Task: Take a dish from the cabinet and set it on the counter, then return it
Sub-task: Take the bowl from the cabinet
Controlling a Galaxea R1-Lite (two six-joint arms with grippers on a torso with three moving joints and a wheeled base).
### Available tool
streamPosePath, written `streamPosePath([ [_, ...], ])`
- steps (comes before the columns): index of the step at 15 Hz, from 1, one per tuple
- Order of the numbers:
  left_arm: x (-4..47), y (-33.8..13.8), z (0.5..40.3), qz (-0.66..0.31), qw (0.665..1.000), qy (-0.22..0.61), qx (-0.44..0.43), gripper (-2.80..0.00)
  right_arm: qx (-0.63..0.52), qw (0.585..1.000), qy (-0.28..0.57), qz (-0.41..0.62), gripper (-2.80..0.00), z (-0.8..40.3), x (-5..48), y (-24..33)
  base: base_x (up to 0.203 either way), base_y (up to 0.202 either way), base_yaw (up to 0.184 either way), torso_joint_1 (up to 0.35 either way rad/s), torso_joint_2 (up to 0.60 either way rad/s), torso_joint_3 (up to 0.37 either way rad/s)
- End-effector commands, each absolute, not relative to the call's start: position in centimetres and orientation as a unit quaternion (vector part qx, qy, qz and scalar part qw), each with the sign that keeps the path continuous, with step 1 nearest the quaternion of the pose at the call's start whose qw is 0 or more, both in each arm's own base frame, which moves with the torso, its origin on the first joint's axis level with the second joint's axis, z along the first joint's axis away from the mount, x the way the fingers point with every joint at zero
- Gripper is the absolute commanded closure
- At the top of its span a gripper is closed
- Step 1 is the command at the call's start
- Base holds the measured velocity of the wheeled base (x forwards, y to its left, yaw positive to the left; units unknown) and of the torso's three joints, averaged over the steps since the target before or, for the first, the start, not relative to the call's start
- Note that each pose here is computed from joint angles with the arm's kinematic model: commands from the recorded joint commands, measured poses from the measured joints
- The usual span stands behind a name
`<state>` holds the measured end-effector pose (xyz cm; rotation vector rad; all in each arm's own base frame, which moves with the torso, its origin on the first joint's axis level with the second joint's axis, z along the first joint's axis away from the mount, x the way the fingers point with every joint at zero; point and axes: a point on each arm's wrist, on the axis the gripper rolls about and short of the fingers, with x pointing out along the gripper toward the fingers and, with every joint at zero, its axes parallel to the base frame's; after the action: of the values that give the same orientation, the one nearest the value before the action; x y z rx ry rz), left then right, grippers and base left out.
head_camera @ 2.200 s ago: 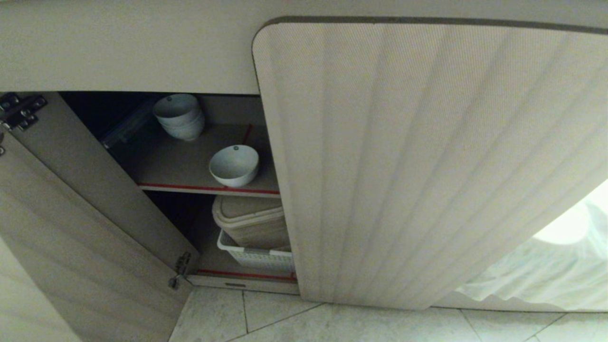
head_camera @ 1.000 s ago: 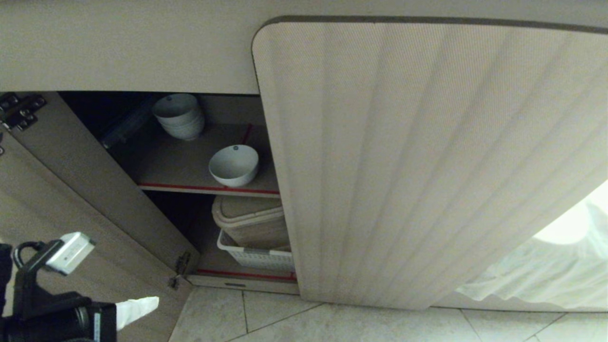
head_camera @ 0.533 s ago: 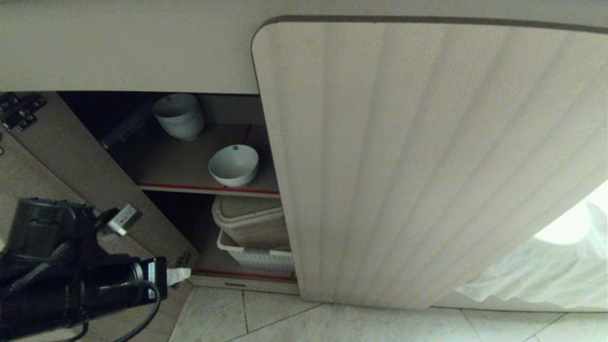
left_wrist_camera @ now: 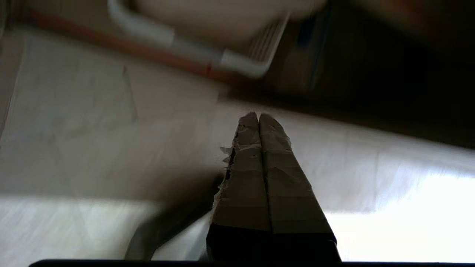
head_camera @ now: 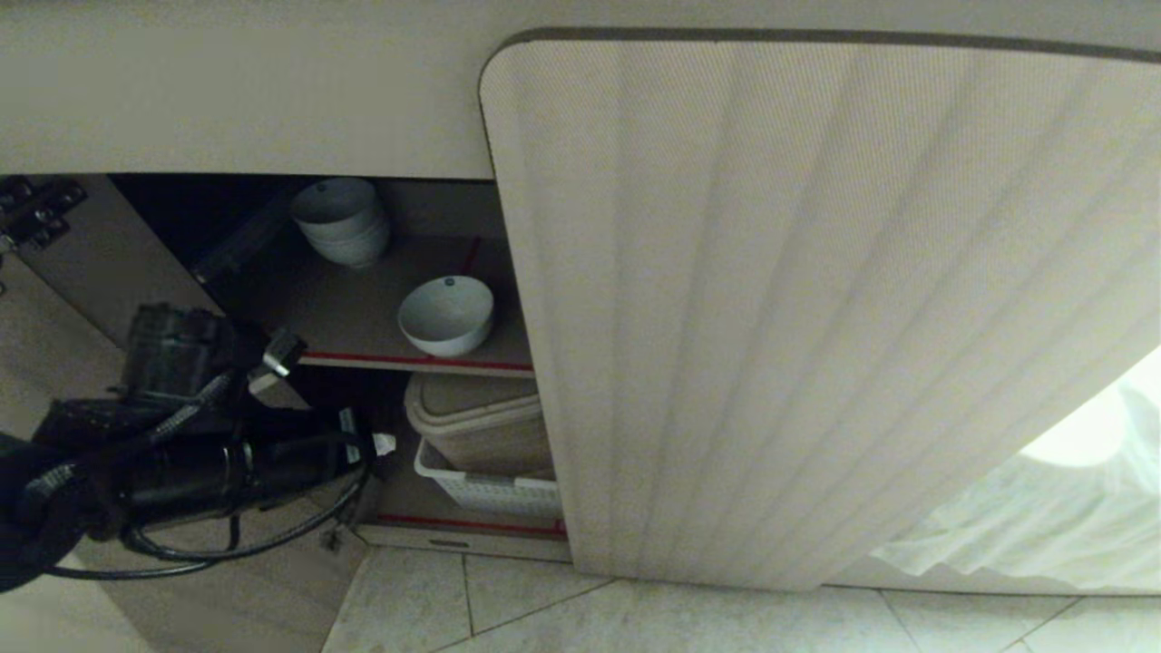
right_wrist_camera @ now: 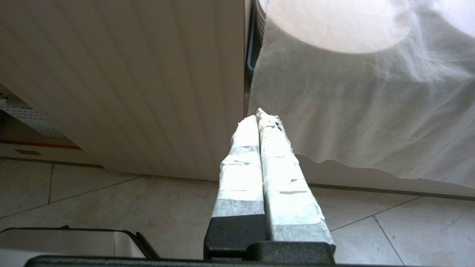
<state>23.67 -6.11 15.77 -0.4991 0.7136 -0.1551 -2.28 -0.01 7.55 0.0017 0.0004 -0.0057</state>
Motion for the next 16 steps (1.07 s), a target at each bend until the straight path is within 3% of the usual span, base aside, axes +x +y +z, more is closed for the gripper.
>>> streamPosePath([
  [1,24.9,-6.5,14.9,-0.073,0.908,0.328,-0.249,0.00,0.001,1.000,0.000,-0.003,0.00,7.5,-2.3,0.0,0.000,0.000,0.000,0.000,0.00,0.000],
  [16,22.6,-5.9,16.3,-0.093,0.921,0.243,-0.291,0.00,0.001,1.000,0.000,-0.003,0.00,7.5,-2.3,0.0,0.000,0.000,0.000,0.000,0.00,0.000],
])
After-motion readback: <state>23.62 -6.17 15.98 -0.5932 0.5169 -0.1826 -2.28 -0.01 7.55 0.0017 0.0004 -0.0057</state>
